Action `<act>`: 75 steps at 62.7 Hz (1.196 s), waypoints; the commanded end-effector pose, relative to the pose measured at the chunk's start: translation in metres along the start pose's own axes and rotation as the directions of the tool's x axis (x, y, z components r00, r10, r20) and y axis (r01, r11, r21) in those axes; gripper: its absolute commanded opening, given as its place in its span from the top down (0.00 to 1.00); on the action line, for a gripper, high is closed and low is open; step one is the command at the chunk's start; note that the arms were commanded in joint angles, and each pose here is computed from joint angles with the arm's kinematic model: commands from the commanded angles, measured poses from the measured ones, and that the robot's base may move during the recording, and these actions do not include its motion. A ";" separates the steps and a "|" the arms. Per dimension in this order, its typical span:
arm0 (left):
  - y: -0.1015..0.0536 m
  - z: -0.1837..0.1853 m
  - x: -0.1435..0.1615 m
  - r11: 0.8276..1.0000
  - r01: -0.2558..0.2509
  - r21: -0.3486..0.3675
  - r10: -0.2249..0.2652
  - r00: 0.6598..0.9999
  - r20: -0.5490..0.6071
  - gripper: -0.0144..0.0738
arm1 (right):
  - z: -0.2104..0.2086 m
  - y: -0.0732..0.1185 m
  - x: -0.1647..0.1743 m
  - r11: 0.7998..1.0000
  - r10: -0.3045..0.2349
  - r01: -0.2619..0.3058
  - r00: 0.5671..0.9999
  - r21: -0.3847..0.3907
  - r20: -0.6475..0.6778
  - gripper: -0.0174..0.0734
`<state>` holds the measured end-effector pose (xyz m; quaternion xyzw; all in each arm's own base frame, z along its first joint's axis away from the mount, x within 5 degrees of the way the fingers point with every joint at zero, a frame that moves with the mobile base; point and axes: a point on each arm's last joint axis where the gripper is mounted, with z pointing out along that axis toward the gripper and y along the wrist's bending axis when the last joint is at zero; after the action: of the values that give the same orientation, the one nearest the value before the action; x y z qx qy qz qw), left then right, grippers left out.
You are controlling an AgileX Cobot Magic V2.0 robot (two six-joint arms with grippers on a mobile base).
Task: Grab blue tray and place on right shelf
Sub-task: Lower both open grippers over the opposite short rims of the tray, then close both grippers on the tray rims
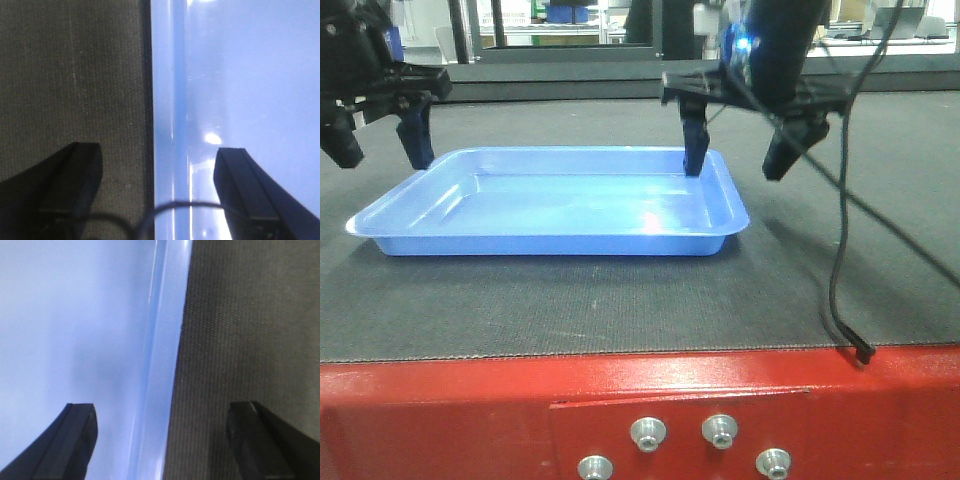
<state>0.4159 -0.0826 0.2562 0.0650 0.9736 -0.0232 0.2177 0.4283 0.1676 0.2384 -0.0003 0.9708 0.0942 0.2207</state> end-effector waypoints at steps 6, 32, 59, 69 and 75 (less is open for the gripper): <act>-0.002 -0.020 -0.014 1.000 0.002 0.010 -0.004 0.993 0.118 0.41 | -0.022 0.007 -0.016 0.999 -0.009 0.014 0.992 -0.044 0.128 0.12; -0.004 -0.001 -0.012 0.999 0.019 0.030 -0.022 0.996 0.082 0.41 | -0.006 0.019 -0.009 0.998 -0.043 0.048 0.994 -0.049 0.105 0.38; -0.005 0.005 -0.012 0.999 0.026 0.037 -0.029 0.997 0.070 0.87 | -0.007 0.016 -0.007 0.998 -0.053 0.055 0.996 -0.026 0.076 0.73; -0.005 -0.008 -0.011 0.999 0.027 0.040 -0.030 0.997 0.077 0.89 | -0.029 0.017 -0.011 0.997 -0.064 0.067 0.990 -0.026 0.123 0.73; -0.005 -0.025 -0.011 0.999 0.027 0.043 -0.031 0.995 0.095 0.89 | -0.052 0.017 -0.014 0.997 -0.069 0.074 0.985 -0.028 0.158 0.73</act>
<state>0.4255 -0.0871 0.2290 0.0474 0.9787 -0.0423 0.1952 0.4272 0.1817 0.2267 -0.0172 0.9727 0.0902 0.2131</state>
